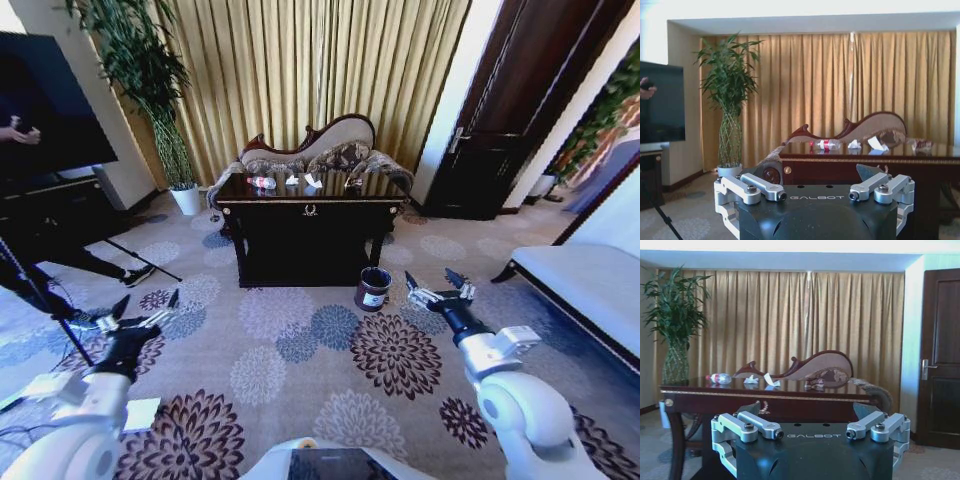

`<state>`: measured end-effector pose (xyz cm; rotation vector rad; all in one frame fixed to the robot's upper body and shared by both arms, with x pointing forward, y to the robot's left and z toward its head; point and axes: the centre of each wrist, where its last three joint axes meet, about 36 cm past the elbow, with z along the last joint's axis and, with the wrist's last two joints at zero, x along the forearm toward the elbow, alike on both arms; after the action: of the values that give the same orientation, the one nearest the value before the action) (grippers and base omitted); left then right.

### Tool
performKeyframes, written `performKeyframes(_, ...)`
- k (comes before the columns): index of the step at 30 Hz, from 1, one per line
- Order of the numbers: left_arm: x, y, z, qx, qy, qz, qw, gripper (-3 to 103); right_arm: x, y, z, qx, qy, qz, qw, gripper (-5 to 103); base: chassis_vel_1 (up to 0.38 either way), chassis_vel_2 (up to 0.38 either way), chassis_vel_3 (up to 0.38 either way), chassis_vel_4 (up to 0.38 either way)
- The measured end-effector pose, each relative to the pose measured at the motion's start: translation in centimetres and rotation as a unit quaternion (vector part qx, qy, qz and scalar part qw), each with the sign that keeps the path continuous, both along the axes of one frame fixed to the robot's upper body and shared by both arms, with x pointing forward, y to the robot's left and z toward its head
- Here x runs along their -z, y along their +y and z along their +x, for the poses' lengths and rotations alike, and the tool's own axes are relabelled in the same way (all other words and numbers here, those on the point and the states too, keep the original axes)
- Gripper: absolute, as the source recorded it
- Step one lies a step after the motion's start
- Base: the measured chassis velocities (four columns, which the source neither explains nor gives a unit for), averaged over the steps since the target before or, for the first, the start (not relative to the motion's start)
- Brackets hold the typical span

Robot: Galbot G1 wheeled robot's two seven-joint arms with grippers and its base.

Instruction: Move to the front of the table and place the trash on the table into the trash bin.

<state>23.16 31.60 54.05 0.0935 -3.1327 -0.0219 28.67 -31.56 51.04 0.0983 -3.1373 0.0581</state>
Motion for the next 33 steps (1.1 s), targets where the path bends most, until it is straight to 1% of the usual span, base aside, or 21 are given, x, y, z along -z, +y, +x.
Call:
performKeyframes(1, 0.7, 0.3, 1.2, -0.001, 0.003, 0.014, 0.9999, 100, 1.0, -0.8, 0.9, 0.01, -0.001, -0.007, 1.0, 100, 0.0, 0.0, 0.0, 0.0)
performKeyframes(3, 0.9, 0.5, 1.6, -0.003, 0.004, 0.017, 0.9998, 100, 1.2, -1.0, 1.1, 0.014, 0.0, -0.008, 1.0, 100, 0.0, 0.0, 0.0, 0.0)
performKeyframes(4, 1.2, 1.2, 2.2, -0.01, 0.006, 0.019, 0.9998, 100, 1.7, -1.3, 1.3, 0.023, 0.005, -0.009, 1.0, 100, 0.0, 0.0, 0.0, 0.0)
performKeyframes(6, 1.2, 1.6, 2.3, -0.013, 0.006, 0.019, 0.9997, 100, 1.9, -1.4, 1.4, 0.026, 0.007, -0.01, 1.0, 100, 0.0, 0.0, 0.0, 0.0)
performKeyframes(7, 1.2, 2.5, 2.5, -0.02, 0.005, 0.019, 0.9996, 100, 2.3, -1.7, 1.5, 0.032, 0.011, -0.01, 0.999, 100, 0.0, 0.0, 0.0, 0.0)
performKeyframes(9, 1.1, 3.5, 2.7, -0.027, 0.004, 0.017, 0.9995, 100, 2.4, -1.9, 1.6, 0.036, 0.012, -0.009, 0.999, 100, 0.0, 0.0, 0.0, 0.0)
performKeyframes(10, 1.1, 3.5, 2.7, -0.027, 0.004, 0.017, 0.9995, 100, 2.4, -1.9, 1.6, 0.036, 0.012, -0.009, 0.999, 100, 0.0, 0.0, 0.0, 0.0)
performKeyframes(11, 0.9, 4.0, 2.7, -0.028, 0.003, 0.015, 0.9995, 100, 2.3, -1.9, 1.7, 0.036, 0.011, -0.008, 0.999, 100, 0.0, 0.0, 0.0, 0.0)
performKeyframes(12, 0.9, 4.0, 2.7, -0.028, 0.003, 0.015, 0.9995, 100, 2.3, -1.9, 1.7, 0.036, 0.011, -0.008, 0.999, 100, 0.0, 0.0, 0.0, 0.0)
performKeyframes(15, 0.2, 5.0, 2.7, -0.025, -0.001, 0.012, 0.9996, 100, 1.3, -1.9, 1.5, 0.032, 0.004, -0.005, 0.999, 100, 0.0, 0.0, 0.0, 0.0)
performKeyframes(20, -0.3, 5.0, 2.4, -0.023, -0.006, 0.01, 0.9997, 100, 0.2, -1.8, 1.2, 0.026, -0.001, 0.001, 1.0, 100, 0.0, 0.0, 0.0, 0.0)
performKeyframes(33, -1.2, 3.1, 0.8, -0.012, -0.011, -0.002, 0.9999, 100, -0.8, -0.4, 0.8, 0.007, -0.003, 0.009, 1.0, 100, 0.0, 0.0, 0.0, 0.0)
